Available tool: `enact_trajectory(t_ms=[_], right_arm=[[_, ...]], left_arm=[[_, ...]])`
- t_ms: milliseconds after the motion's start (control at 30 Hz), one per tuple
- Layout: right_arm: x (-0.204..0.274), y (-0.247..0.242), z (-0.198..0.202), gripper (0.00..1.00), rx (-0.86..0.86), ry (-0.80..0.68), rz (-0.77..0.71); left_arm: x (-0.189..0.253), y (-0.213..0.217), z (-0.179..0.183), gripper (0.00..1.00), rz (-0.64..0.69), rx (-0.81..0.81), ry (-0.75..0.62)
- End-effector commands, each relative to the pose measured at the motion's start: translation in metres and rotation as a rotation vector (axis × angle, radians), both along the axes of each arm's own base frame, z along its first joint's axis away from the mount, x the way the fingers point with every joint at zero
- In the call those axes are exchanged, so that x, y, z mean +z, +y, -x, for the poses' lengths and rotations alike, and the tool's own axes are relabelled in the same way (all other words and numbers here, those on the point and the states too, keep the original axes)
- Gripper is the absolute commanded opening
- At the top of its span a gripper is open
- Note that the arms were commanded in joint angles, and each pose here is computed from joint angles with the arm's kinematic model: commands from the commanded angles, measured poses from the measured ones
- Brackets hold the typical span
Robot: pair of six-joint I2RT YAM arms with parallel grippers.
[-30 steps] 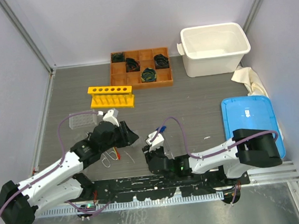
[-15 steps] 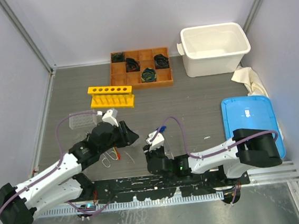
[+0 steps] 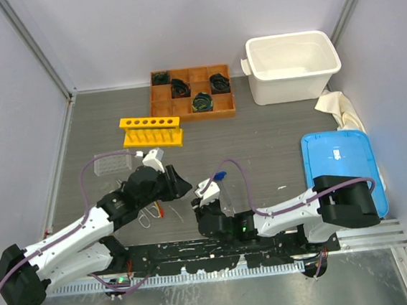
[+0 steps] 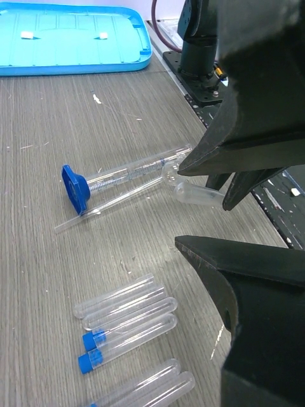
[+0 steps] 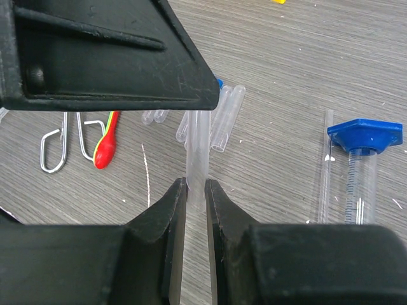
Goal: Organize the chemistry lab equipment
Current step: Pick up the test tube at the center of the board.
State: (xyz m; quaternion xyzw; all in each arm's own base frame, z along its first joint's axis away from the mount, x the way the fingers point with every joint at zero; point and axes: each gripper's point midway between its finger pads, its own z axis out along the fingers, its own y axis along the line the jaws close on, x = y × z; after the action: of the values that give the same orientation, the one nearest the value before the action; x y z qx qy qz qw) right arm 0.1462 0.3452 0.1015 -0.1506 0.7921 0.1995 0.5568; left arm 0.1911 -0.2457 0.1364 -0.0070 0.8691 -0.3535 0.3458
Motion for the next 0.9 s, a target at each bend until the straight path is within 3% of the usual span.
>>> enact_trajectory(t_ms=[0, 367, 867], right_arm=[[0.0244, 0.018, 0.0001, 0.01, 0.006, -0.016, -0.089], [0.0237, 0.0198, 0.0012, 0.01, 0.015, -0.012, -0.097], [0.0186, 0.0171, 0.0016, 0.01, 0.007, -0.005, -0.093]], left_arm=[[0.0366, -0.0148, -0.0108, 0.44, 0.092, -0.001, -0.076], [0.0336, -0.0227, -0.0124, 0.4, 0.093, -0.02, -0.065], [0.0302, -0.0243, -0.0091, 0.21, 0.093, -0.037, -0.064]])
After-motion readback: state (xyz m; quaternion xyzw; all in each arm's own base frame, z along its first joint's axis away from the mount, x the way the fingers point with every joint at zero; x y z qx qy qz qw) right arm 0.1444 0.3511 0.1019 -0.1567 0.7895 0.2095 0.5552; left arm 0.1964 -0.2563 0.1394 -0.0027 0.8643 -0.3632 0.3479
